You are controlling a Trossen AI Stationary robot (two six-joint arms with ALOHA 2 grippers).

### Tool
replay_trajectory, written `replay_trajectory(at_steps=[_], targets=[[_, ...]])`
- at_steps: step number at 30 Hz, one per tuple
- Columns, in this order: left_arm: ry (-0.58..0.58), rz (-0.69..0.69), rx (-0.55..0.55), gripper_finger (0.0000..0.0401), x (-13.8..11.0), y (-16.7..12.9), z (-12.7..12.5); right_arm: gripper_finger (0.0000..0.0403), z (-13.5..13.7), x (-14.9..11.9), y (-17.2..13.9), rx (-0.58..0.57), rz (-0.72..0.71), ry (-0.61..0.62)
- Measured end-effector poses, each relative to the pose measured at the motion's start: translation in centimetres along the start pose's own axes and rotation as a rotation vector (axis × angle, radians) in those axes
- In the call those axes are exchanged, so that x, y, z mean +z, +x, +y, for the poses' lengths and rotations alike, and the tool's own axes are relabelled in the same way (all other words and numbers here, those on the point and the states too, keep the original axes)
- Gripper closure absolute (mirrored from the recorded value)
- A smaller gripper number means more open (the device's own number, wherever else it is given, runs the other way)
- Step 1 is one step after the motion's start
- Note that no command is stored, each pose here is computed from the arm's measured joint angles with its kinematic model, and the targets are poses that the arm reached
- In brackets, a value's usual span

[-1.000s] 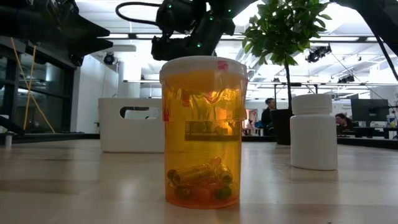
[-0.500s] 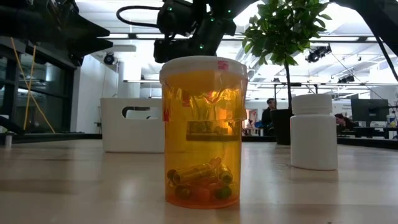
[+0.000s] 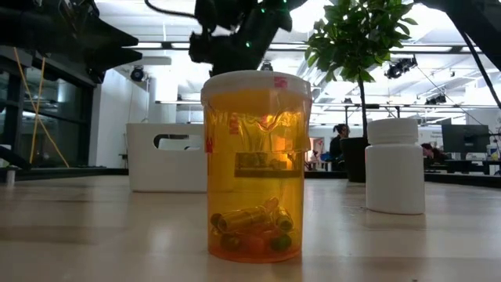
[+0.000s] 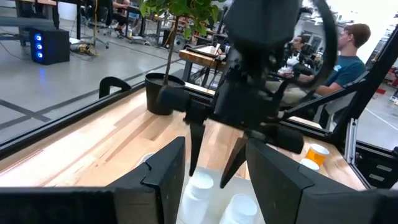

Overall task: Pick and place pill bottles into a basket
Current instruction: Put the white pill bottle into the white bin

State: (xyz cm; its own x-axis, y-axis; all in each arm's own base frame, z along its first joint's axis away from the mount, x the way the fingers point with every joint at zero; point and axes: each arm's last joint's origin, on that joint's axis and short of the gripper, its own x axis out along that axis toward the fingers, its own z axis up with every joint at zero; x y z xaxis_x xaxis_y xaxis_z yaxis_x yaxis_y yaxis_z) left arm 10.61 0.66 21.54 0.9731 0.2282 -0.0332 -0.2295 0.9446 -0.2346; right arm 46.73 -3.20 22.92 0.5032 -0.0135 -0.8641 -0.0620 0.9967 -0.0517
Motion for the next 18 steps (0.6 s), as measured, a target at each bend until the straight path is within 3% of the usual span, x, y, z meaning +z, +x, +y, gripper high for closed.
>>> replay_trajectory(at_steps=[12,18], targets=[[0.000,0.000,0.000,0.0197,0.0,0.0,0.0,0.0210,-0.1,4.2,-9.0,0.057,-0.082,0.003],[0.000,0.000,0.000,0.0197,0.0,0.0,0.0,0.0211,1.1,4.2,-13.2,0.071,-0.117,-0.024]])
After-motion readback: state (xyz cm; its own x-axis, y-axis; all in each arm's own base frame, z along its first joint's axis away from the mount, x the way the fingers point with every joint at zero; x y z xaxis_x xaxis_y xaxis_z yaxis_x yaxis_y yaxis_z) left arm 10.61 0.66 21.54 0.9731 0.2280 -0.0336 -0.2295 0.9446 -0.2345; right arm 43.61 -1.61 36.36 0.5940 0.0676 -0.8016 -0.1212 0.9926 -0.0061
